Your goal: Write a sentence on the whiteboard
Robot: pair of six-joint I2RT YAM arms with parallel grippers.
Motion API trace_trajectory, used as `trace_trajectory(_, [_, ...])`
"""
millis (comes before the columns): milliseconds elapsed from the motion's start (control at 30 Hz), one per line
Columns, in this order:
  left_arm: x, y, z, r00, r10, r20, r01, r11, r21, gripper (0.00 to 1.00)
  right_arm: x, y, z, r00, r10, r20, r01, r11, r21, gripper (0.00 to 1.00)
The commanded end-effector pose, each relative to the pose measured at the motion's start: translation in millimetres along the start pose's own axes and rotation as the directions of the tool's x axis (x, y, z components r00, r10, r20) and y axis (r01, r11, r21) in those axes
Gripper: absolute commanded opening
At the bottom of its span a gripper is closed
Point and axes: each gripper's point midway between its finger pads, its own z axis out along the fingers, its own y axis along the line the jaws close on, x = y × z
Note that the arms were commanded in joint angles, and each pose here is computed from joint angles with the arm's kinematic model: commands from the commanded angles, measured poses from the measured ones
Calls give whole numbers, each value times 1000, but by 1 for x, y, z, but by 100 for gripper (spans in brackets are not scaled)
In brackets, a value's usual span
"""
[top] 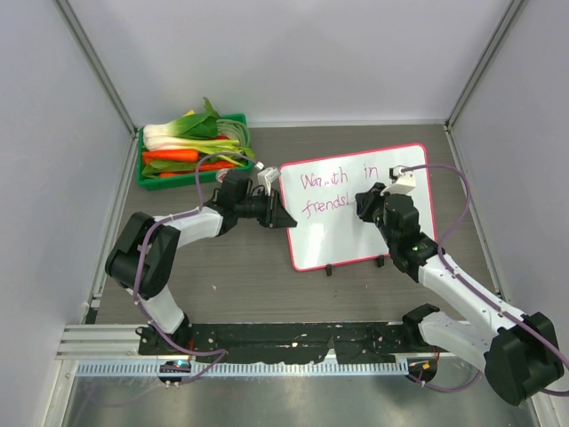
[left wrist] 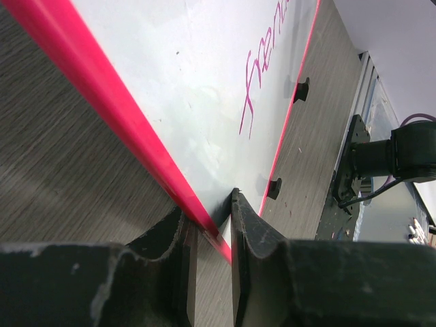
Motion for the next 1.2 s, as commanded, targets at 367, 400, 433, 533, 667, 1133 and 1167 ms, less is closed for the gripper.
trace_trajectory(367, [36, 33, 5, 995, 39, -96, -51, 990, -131, 0, -34, 1, 12, 996, 2, 86, -7, 998, 58, 1])
trace_trajectory(400, [36, 32, 5, 994, 39, -97, -52, 990, -130, 0, -35, -1, 11, 996, -1, 91, -5, 998, 66, 1])
trace_trajectory(433, [36, 32, 4, 995, 39, -96, -51, 990, -131, 0, -35, -2, 11, 996, -4, 89, -3, 998, 70, 1])
trace_trajectory(533, [37, 32, 5, 994, 38, -98, -51, 990, -131, 0, -36, -4, 10, 996, -7, 92, -1, 997, 81, 1])
trace_trajectory(667, [37, 33, 4, 995, 37, -98, -50, 990, -133, 0, -33, -7, 8, 996, -11, 85, 3, 996, 88, 1])
trace_trajectory(1133, [37, 33, 5, 994, 37, -99, -50, 990, -132, 0, -9, -16, 1, 999, -32, 17, 30, 996, 85, 1])
trace_trajectory(1167, [36, 33, 5, 995, 36, -96, -49, 990, -135, 0, -9, -15, 0, 999, -33, 17, 31, 996, 81, 1])
